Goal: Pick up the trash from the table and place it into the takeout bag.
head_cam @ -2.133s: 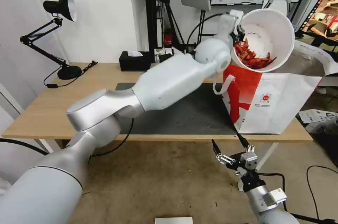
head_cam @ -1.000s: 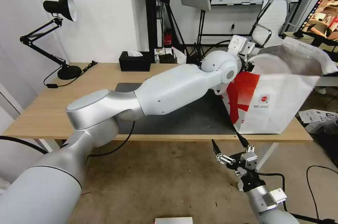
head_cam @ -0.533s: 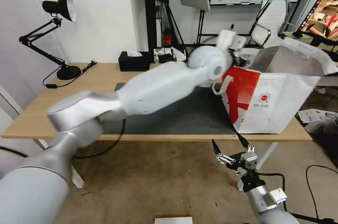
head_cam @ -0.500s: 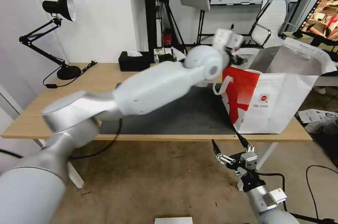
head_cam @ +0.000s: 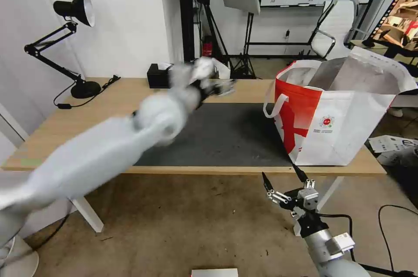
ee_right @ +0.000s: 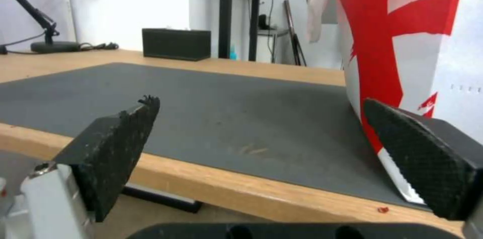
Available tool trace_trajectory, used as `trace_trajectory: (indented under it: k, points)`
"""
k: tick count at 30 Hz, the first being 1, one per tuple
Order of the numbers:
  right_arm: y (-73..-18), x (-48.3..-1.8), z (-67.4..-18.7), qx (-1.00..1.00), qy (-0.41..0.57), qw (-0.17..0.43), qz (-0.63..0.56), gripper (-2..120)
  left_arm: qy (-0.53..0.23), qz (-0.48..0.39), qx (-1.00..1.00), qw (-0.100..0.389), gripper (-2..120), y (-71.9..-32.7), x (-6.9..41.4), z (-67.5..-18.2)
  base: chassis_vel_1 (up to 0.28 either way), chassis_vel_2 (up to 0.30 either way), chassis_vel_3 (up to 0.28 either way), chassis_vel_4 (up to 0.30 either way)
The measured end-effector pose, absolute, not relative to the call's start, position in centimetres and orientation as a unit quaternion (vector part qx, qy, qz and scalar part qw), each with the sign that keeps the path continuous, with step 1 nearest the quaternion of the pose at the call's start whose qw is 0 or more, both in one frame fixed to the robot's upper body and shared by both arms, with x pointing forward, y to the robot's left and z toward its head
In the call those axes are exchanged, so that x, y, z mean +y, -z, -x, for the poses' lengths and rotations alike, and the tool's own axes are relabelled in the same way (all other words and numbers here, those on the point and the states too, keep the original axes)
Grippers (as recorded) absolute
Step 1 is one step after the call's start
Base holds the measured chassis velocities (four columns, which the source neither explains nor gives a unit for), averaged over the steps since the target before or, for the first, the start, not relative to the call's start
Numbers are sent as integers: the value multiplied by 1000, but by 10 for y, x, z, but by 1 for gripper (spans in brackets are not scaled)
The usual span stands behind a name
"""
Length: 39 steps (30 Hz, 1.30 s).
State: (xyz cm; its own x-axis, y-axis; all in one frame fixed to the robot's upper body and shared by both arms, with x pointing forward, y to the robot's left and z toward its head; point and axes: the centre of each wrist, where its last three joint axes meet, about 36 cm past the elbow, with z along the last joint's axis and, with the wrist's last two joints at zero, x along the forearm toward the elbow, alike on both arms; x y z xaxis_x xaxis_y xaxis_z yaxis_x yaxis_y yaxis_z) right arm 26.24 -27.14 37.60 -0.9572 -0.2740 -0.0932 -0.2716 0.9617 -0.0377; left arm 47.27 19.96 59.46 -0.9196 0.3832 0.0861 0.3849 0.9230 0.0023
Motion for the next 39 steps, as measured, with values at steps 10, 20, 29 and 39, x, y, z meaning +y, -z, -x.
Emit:
trace_trajectory:
  k: [10,20,29,39]
  points:
    - [-376,-271,-262,989,12,49,138,100,2,117,-993,1,100,-539,247,-360,0,0,0,0]
    - [-376,-271,-262,989,12,49,138,100,-22,49,-998,15,100,-473,238,-287,0,0,0,0]
    - [-376,-271,-262,989,12,49,138,100,-10,11,-1000,16,100,-425,216,-230,0,0,0,0]
    - [-376,-271,-262,989,12,49,138,100,-17,8,-1000,-9,100,-400,195,-213,0,0,0,0]
